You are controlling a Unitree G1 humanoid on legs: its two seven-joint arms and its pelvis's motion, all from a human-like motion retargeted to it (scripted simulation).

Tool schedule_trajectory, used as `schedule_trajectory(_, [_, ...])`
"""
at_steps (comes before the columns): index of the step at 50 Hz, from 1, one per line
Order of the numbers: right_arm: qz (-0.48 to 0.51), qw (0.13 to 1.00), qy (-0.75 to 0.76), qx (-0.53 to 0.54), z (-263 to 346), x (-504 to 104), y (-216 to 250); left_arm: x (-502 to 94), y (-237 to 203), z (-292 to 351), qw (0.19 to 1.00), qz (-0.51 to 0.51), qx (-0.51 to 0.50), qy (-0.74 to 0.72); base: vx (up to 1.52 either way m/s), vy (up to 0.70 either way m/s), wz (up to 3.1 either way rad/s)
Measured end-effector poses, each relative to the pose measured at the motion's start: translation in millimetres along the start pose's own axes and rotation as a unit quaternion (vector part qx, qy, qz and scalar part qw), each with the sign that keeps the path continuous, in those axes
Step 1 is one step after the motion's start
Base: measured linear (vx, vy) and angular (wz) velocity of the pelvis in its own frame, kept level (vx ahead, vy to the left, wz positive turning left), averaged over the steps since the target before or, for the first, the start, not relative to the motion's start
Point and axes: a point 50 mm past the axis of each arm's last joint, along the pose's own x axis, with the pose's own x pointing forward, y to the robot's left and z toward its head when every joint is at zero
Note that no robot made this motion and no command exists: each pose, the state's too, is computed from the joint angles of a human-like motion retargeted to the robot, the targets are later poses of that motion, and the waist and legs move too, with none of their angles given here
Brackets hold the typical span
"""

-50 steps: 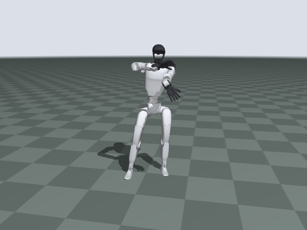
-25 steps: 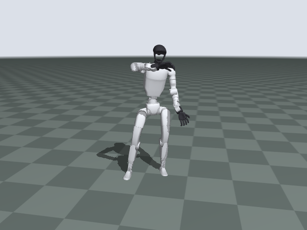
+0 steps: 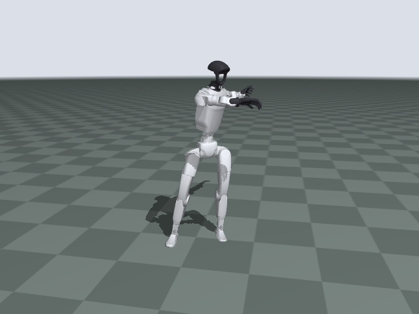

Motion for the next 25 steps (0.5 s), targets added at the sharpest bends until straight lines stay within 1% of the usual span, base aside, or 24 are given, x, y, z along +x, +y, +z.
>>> schedule_trajectory(3, [-0.015,1.000,-0.007,0.001,2,3,-4,4,14,12,0.998,0.037,-0.040,-0.008,0.00,0.00,0.00])
schedule_trajectory(7, [-0.045,0.999,-0.022,0.008,11,12,-10,3,26,7,0.996,0.072,-0.046,0.005,0.00,0.00,0.00])
schedule_trajectory(10, [-0.069,0.997,-0.032,0.021,20,22,-13,-2,25,-13,0.994,0.089,-0.054,0.029,0.01,-0.02,-0.26])
schedule_trajectory(14, [-0.103,0.993,-0.051,0.039,37,39,-17,-22,2,-66,0.988,0.094,-0.081,0.095,0.00,-0.02,-0.39])
schedule_trajectory(15, [-0.112,0.991,-0.057,0.042,42,43,-18,-31,-8,-83,0.986,0.090,-0.076,0.117,-0.01,-0.02,-0.42])
schedule_trajectory(16, [-0.123,0.989,-0.065,0.044,48,47,-20,-43,-21,-102,0.985,0.079,-0.051,0.143,-0.02,-0.02,-0.42])
schedule_trajectory(19, [-0.154,0.983,-0.087,0.041,62,59,-26,-99,-77,-159,0.974,0.013,0.071,0.213,-0.03,-0.01,-0.38])
schedule_trajectory(21, [-0.177,0.978,-0.101,0.040,72,65,-31,-149,-121,-187,0.958,-0.044,0.141,0.244,-0.04,0.00,-0.31])
schedule_trajectory(23, [-0.203,0.972,-0.112,0.043,83,72,-34,-207,-169,-198,0.947,-0.094,0.155,0.266,-0.05,0.01,-0.25])
schedule_trajectory(25, [-0.197,0.972,-0.118,0.051,90,77,-36,-281,-219,-195,0.922,-0.141,0.168,0.320,-0.07,0.02,-0.20])
